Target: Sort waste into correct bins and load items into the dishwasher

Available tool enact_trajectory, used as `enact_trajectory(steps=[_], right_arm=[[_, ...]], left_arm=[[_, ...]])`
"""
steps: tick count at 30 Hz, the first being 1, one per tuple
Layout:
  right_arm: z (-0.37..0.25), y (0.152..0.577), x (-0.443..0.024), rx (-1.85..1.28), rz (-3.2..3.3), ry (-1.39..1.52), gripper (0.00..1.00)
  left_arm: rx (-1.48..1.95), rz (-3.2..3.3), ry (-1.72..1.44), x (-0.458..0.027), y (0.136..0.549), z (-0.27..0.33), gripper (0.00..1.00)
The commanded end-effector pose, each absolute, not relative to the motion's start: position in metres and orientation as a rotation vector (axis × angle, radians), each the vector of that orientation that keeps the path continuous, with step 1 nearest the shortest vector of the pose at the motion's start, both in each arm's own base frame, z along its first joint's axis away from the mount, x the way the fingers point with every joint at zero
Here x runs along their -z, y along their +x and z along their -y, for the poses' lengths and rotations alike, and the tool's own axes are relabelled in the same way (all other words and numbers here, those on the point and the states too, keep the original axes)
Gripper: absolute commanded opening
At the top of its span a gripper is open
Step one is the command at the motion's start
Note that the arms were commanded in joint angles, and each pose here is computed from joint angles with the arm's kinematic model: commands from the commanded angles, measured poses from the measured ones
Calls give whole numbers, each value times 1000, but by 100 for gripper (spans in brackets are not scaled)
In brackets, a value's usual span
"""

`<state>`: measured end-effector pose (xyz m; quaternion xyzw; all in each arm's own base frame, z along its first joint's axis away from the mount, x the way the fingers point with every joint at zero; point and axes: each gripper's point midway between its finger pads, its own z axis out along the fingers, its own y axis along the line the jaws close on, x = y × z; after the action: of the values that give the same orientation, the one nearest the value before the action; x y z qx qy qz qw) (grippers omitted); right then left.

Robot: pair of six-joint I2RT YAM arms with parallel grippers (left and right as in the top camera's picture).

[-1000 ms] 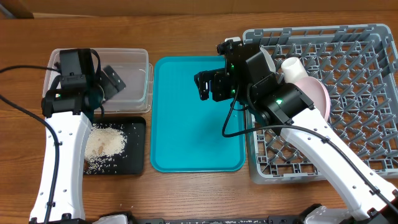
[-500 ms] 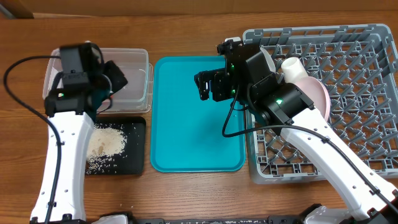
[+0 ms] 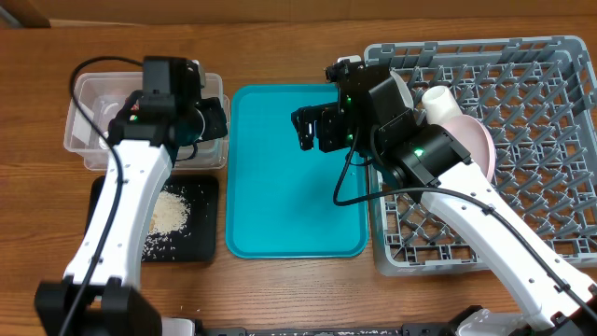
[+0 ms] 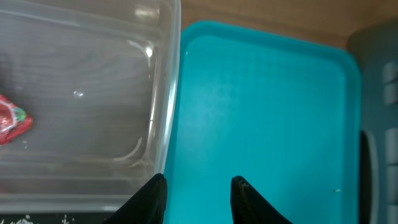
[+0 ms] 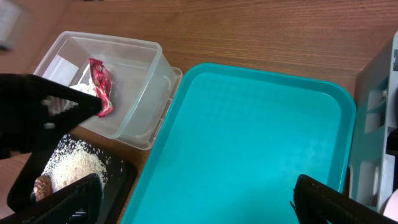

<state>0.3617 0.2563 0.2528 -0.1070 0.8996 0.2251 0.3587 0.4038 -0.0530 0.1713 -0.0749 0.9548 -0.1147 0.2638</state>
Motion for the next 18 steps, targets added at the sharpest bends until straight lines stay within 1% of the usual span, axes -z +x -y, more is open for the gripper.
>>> enact_trajectory(steps=[1,4,10,15,18], right_arm=[[-259,365,-263,-602,-2297,-268,100],[-259,365,-263,-602,-2297,-268,100],[-259,365,-263,-602,-2297,-268,100],[-259,365,-263,-602,-2297,-268,100],[-259,365,-263,-602,-2297,-268,100]], left_arm=[[262,-2616,-79,-151,418,52,35],[230,-2631,-57,-134,427,49,33],[188,-2658,-53,-111,436,45,34],[189,-2685,-55,-103,434,46,30],[191,-2705,-50,-98,431,49,30]])
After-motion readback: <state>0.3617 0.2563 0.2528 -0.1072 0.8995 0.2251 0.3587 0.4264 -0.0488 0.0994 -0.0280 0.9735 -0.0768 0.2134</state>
